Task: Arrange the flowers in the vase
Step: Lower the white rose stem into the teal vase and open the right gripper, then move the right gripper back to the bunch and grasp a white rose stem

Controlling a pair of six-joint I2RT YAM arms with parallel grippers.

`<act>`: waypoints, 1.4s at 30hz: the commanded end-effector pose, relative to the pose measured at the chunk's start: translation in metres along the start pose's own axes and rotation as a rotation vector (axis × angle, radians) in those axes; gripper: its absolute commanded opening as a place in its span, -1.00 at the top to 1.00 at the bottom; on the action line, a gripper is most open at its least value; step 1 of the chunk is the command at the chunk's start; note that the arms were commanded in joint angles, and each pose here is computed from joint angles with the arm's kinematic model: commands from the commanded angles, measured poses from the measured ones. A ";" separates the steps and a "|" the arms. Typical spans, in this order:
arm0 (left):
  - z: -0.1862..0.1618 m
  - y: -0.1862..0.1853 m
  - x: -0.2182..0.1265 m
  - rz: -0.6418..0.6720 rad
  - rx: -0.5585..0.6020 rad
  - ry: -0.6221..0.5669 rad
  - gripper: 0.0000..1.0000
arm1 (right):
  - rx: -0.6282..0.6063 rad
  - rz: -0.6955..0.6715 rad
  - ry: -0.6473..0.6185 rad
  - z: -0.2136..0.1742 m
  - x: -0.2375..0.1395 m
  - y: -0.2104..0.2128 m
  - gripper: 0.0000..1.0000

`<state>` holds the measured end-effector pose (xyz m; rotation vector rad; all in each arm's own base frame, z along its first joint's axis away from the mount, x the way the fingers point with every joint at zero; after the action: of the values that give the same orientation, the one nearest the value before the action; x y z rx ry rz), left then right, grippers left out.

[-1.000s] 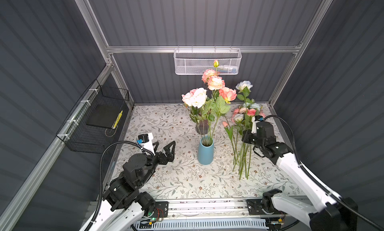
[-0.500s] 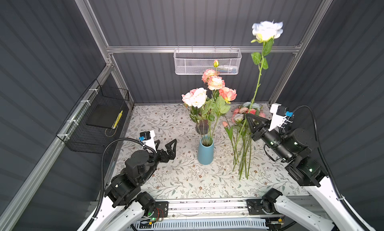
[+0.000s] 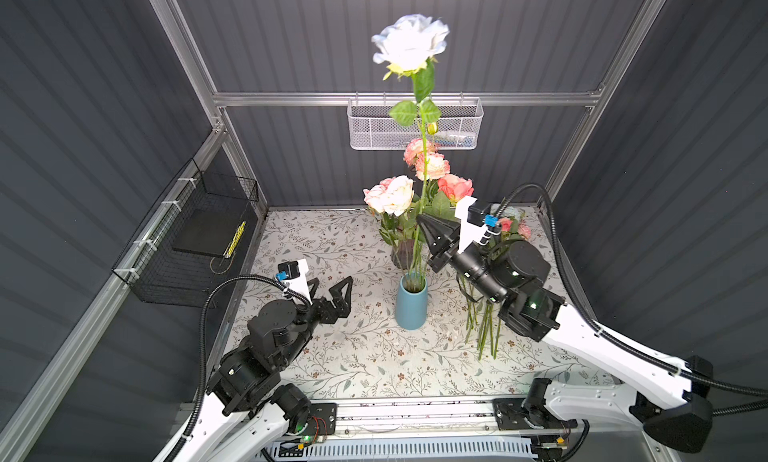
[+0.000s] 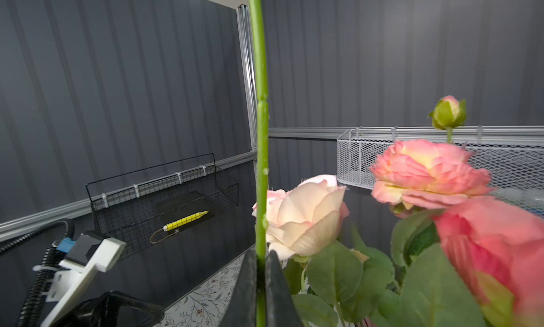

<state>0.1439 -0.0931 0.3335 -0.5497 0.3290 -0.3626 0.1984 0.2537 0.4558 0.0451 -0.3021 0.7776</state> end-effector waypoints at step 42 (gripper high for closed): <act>-0.009 -0.003 0.008 -0.049 0.000 0.030 -0.99 | 0.461 -0.510 0.790 -0.205 -0.147 -0.086 -0.02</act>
<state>0.1464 -0.1008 0.3247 -0.5482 0.3533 -0.4032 0.2035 0.1373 0.2529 0.1577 0.3863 0.3501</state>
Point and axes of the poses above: each gripper's point midway between its finger pads, its own x axis out along the fingers, its own y axis along the line the jaws close on, z = x × y, the point moved 8 cm from there along -x, back along the fingers, and after that the axes turned 9 degrees about -x, right-handed, at the moved point
